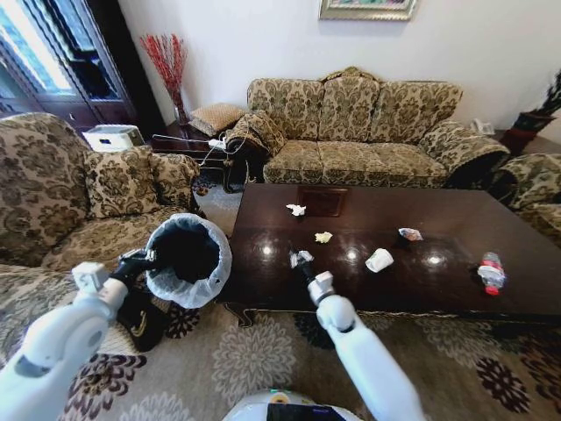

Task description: Move to the front of the table and place the trash on the table into the trash bin.

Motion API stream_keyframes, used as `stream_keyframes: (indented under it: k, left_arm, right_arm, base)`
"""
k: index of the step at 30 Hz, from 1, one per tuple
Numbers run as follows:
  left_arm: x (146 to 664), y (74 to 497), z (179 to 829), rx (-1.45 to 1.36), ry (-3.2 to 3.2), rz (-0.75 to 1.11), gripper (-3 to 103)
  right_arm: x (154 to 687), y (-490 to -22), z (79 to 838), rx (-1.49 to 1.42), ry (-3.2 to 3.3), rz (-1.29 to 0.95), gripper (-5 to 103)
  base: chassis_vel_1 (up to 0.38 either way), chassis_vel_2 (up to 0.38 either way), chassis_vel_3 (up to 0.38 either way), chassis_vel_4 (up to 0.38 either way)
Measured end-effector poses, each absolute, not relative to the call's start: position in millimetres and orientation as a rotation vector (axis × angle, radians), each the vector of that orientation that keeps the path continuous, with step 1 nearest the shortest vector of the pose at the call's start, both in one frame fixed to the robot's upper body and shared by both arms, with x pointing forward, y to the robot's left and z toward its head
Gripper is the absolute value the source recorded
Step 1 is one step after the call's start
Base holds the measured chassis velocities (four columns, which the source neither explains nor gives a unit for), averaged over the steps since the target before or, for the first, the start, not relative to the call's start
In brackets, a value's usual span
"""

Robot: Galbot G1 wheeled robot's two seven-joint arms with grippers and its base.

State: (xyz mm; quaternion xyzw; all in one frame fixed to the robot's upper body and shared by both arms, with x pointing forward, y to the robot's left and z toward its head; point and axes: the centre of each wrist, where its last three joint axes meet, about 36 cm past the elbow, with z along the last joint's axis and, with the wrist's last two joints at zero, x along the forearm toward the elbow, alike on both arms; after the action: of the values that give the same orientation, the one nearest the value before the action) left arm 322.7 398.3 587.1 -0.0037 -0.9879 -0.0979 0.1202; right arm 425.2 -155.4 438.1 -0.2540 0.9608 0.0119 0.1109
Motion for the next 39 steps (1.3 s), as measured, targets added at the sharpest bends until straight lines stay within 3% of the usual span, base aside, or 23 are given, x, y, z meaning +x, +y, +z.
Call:
stream_keyframes:
  k: [4,8,12,14,17,18,21,23,25,26,33,39]
  left_arm:
    - [324,391,594,-0.036,-2.881,-0.286,1]
    - [314,383,584,-0.045,-2.871,-0.217,1]
    - [305,380,573,-0.049,-2.869,-0.191,1]
    - [305,379,571,-0.051,-2.869,-0.187,1]
    - [304,378,567,-0.057,-2.869,-0.173,1]
    - [304,378,567,-0.057,-2.869,-0.173,1]
    - [303,377,563,-0.063,-2.869,-0.165,1]
    - [302,377,562,-0.065,-2.868,-0.163,1]
    - [301,376,558,-0.070,-2.866,-0.157,1]
    - [301,376,558,-0.070,-2.866,-0.157,1]
    - [299,375,553,-0.073,-2.865,-0.148,1]
    - [300,376,552,-0.073,-2.864,-0.146,1]
  right_arm:
    - [410,-157,460,-0.783,2.755,0.043,0]
    - [401,-163,420,-0.724,2.837,-0.003,-2]
    - [371,-161,382,-0.534,3.063,0.020,19]
    - [366,-160,376,-0.490,3.097,0.035,19]
    - [355,-159,360,-0.359,3.177,0.083,35]
    - [355,-159,360,-0.359,3.177,0.083,35]
    - [353,-162,352,-0.316,3.213,0.114,51]
    - [354,-163,348,-0.310,3.226,0.124,51]
    - [357,-165,339,-0.305,3.253,0.148,62]
    - [357,-165,339,-0.305,3.253,0.148,62]
    - [373,-156,325,-0.299,3.286,0.167,94]
    - [388,-151,318,-0.274,3.304,0.174,99]
  base:
    - [0.000,0.000,0.000,0.000]
    - [0.000,0.000,0.000,0.000]
    - [0.000,0.000,0.000,0.000]
    - [0.000,0.000,0.000,0.000]
    - [0.000,0.000,0.000,0.000]
    - [0.000,0.000,0.000,0.000]
    - [0.000,0.000,0.000,0.000]
    - [0.000,0.000,0.000,0.000]
    - [0.000,0.000,0.000,0.000]
    - [0.000,0.000,0.000,0.000]
    - [0.000,0.000,0.000,0.000]
    - [0.000,0.000,0.000,0.000]
